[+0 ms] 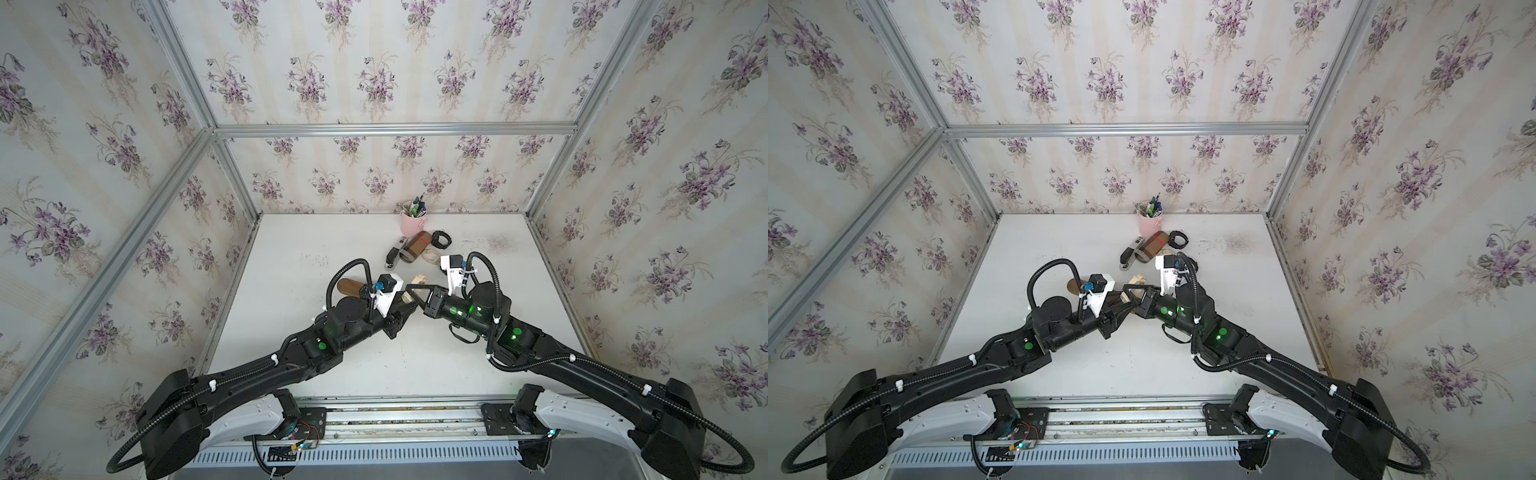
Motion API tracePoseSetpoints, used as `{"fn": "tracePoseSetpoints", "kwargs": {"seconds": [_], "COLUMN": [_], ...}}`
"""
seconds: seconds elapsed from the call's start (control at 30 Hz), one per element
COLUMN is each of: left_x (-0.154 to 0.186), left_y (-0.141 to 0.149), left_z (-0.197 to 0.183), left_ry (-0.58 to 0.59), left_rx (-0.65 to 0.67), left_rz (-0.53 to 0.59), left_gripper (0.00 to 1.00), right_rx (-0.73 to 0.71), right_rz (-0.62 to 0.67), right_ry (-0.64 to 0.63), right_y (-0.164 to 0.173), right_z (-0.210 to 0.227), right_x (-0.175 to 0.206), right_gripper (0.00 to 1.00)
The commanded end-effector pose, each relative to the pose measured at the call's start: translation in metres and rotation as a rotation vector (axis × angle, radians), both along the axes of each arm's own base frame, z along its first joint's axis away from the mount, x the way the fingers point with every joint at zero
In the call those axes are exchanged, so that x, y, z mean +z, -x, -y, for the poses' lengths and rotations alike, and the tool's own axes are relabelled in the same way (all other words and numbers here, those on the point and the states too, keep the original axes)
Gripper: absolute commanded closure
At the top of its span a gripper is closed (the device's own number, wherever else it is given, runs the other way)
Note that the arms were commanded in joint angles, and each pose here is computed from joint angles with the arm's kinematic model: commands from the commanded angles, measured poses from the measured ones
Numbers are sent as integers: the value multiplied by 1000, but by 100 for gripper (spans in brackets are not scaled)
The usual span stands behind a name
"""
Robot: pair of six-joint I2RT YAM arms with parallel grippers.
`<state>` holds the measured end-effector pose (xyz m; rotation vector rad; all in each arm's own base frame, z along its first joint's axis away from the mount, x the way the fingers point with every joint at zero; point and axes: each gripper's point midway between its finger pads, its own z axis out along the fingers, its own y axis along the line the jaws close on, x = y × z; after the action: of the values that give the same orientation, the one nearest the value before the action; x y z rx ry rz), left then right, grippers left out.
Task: Place watch on stand
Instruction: Pick up the watch at the center of the board.
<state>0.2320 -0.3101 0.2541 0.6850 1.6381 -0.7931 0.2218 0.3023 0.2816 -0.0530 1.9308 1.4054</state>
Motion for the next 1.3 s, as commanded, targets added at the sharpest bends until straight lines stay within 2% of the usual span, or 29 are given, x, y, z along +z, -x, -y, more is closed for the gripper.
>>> {"fn": "tracePoseSetpoints", "kwargs": {"seconds": [0.0, 0.43, 0.47, 0.6, 0.7, 1.27], "left_x": [5, 2, 3, 3, 1, 1], "left_y": [-3, -2, -2, -3, -3, -6], "left_z": [-1, -2, -2, -3, -3, -4], "left_ry": [12, -10, -8, -13, -23, -54], "left_rx": [20, 16, 16, 21, 24, 41], "left_rz": [6, 3, 3, 1, -1, -14], "left_gripper": [55, 66, 66, 52, 51, 69], "right_rx": [-3, -18, -21, -25, -29, -42], "right_rz": [14, 13, 9, 11, 11, 3], "right_ry": [-27, -21, -18, -20, -19, 18], "right_y": [0, -1, -1, -2, -2, -4], "right_z": [-1, 2, 2, 3, 3, 4], "right_x": [8, 7, 6, 8, 8, 4], "right_gripper": [100, 100, 100, 100, 100, 100]}}
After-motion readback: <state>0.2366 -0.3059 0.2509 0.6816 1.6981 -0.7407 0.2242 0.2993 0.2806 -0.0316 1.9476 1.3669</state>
